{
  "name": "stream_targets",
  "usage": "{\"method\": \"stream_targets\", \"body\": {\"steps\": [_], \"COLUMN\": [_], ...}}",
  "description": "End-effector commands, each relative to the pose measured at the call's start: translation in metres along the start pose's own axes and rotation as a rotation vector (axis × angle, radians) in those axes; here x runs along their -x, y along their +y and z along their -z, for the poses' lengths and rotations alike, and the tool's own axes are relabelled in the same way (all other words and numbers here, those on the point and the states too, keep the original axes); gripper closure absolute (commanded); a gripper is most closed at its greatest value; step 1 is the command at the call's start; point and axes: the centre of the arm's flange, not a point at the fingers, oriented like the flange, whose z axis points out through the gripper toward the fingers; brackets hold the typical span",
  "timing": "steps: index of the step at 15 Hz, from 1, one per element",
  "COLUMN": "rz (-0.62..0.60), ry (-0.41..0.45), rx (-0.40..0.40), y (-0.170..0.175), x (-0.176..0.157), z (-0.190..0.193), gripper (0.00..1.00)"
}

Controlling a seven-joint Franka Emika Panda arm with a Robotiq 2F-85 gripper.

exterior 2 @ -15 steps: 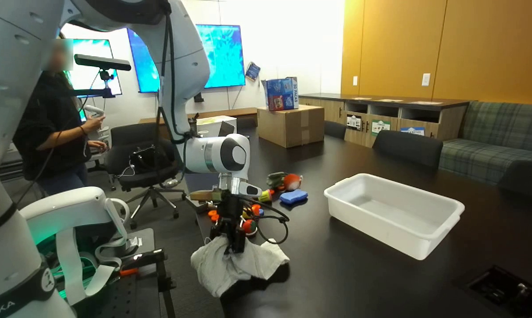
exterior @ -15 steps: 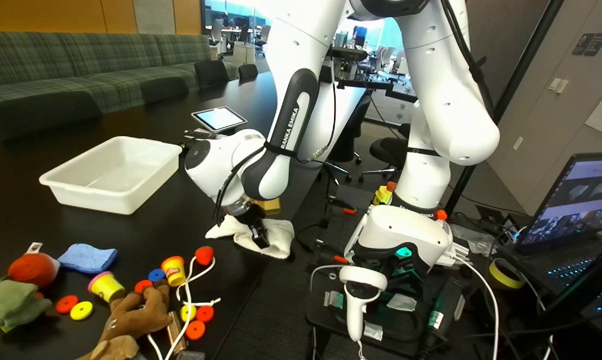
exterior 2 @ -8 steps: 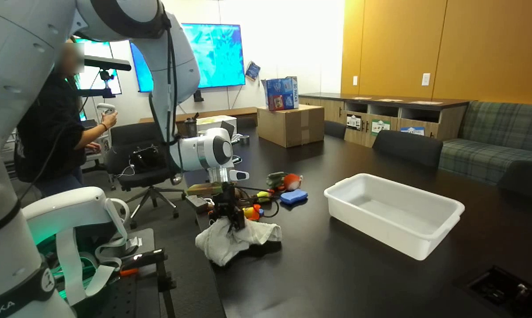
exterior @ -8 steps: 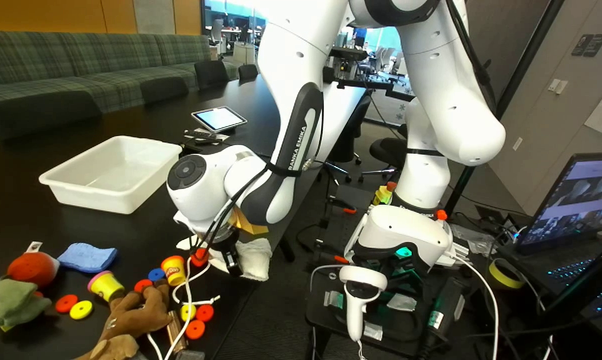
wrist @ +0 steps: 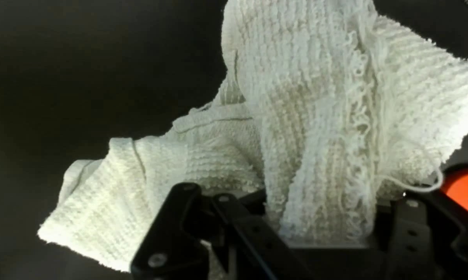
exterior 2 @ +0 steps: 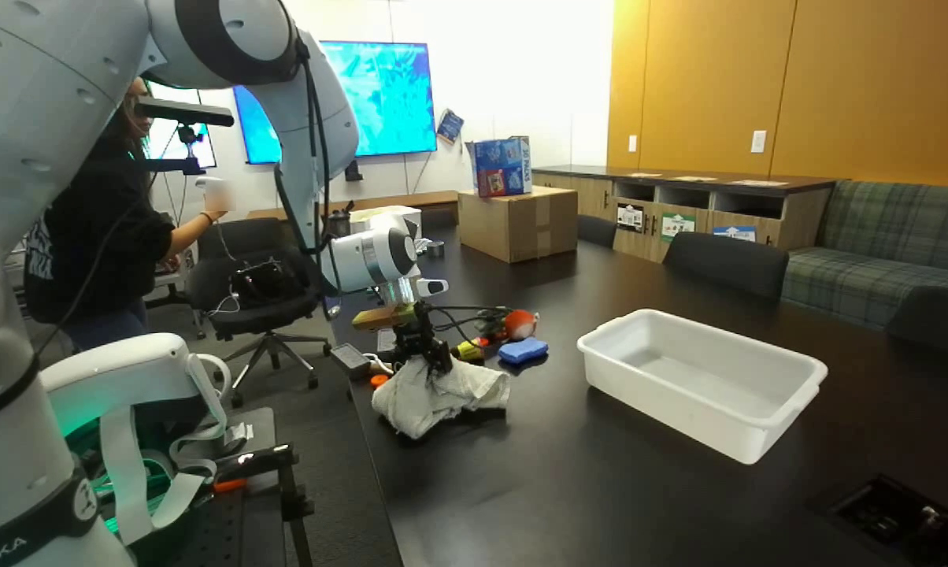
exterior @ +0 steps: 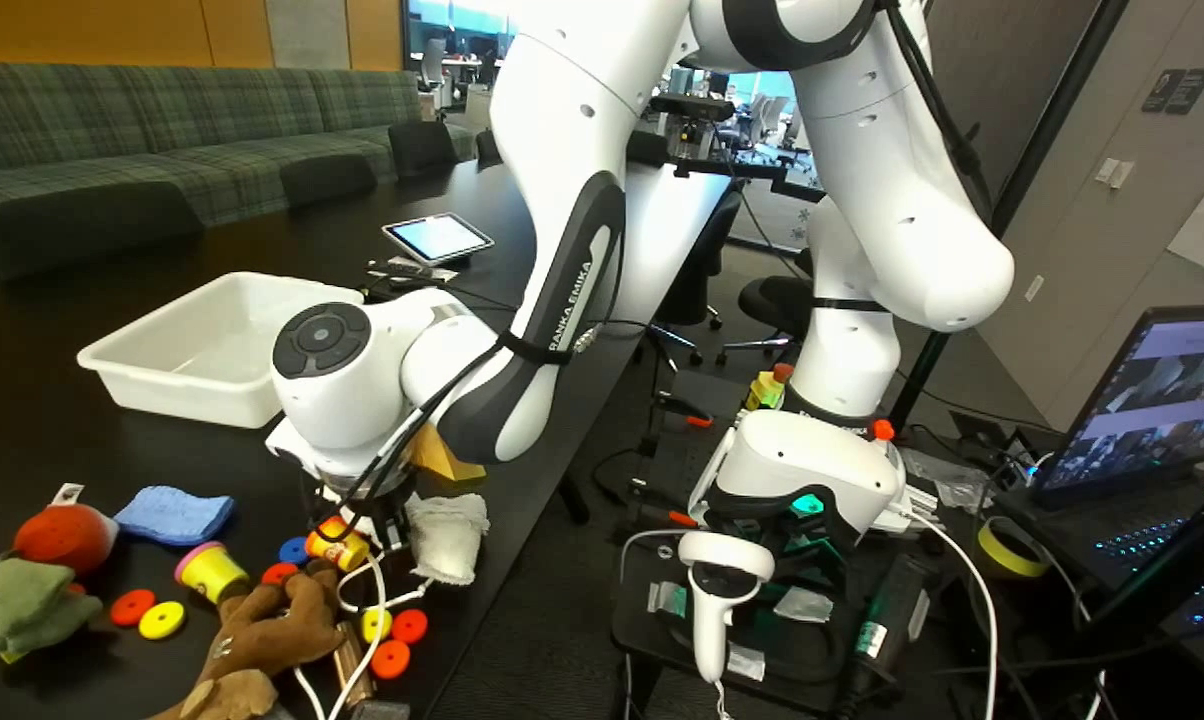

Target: Use the white towel to slide the things on the counter to the left and then put the towel in the white bin

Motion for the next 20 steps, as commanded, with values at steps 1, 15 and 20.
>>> {"method": "stream_targets", "body": {"steps": [1,15,20], "rz": [-0.009,-0.291,-0.367], "ry": [0.055,0.233,0.340], "rx": [0.002,-0.163,-0.178], "y": [-0.003,0.010,0.031], "x": [-0.038,-0.120,-0.136], "z": [0.011,0.095,0.150], "gripper": [0.95,0.95,0.95]}}
